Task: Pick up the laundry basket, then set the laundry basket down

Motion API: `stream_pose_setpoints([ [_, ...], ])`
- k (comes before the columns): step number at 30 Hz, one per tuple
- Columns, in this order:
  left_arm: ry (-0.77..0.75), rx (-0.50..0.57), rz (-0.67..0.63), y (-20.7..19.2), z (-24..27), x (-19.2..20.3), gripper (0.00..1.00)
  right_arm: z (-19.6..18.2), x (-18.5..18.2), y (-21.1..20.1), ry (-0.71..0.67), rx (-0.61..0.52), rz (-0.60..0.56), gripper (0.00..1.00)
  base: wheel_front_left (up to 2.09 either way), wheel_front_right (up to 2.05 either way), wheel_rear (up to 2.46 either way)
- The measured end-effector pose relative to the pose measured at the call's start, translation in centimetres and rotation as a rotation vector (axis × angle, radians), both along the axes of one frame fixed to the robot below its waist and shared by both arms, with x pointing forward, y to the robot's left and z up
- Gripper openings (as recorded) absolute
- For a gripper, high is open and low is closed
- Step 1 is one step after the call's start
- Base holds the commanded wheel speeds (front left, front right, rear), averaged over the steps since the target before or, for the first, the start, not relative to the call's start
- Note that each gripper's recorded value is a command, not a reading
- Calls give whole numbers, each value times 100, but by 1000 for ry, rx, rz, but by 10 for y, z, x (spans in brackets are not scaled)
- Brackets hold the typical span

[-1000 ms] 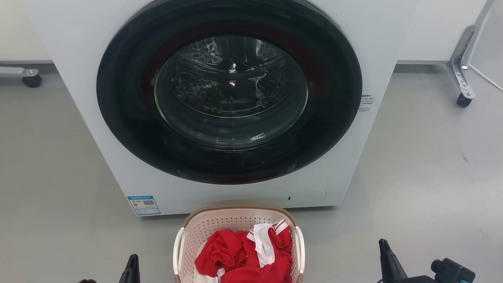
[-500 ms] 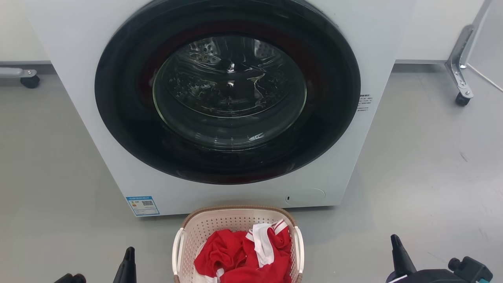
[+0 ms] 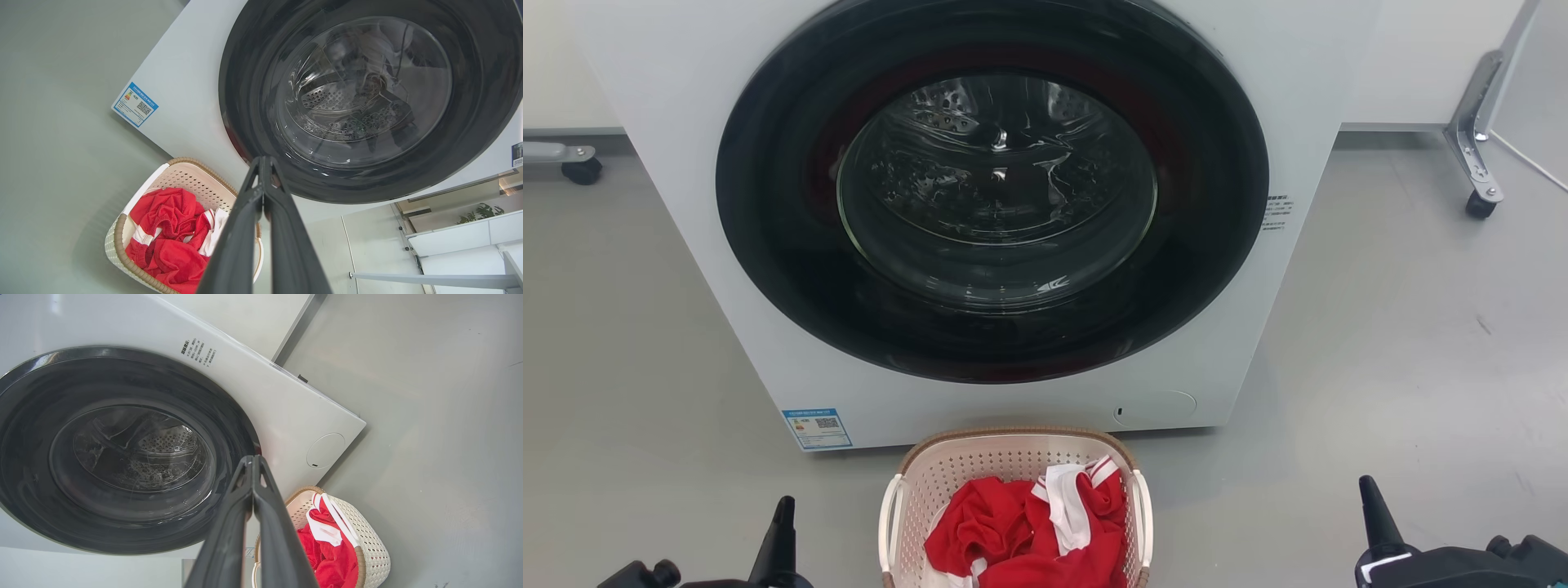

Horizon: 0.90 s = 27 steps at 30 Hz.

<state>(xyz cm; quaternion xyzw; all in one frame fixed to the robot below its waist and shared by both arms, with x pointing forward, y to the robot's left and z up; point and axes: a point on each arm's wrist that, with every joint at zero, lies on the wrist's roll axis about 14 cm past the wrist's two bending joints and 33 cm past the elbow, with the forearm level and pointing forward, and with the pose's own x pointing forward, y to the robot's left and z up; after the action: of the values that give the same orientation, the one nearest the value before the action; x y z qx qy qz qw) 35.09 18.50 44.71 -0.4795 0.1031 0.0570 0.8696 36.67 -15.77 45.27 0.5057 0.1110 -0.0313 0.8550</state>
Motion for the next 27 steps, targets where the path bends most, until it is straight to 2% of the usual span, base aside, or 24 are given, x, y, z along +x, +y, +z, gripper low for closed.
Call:
stream_pose_setpoints([
  [27, -73, -383, 57, 5, 18, 18, 0, 18, 11, -32, -69, 346, -110, 0, 0, 0, 0],
])
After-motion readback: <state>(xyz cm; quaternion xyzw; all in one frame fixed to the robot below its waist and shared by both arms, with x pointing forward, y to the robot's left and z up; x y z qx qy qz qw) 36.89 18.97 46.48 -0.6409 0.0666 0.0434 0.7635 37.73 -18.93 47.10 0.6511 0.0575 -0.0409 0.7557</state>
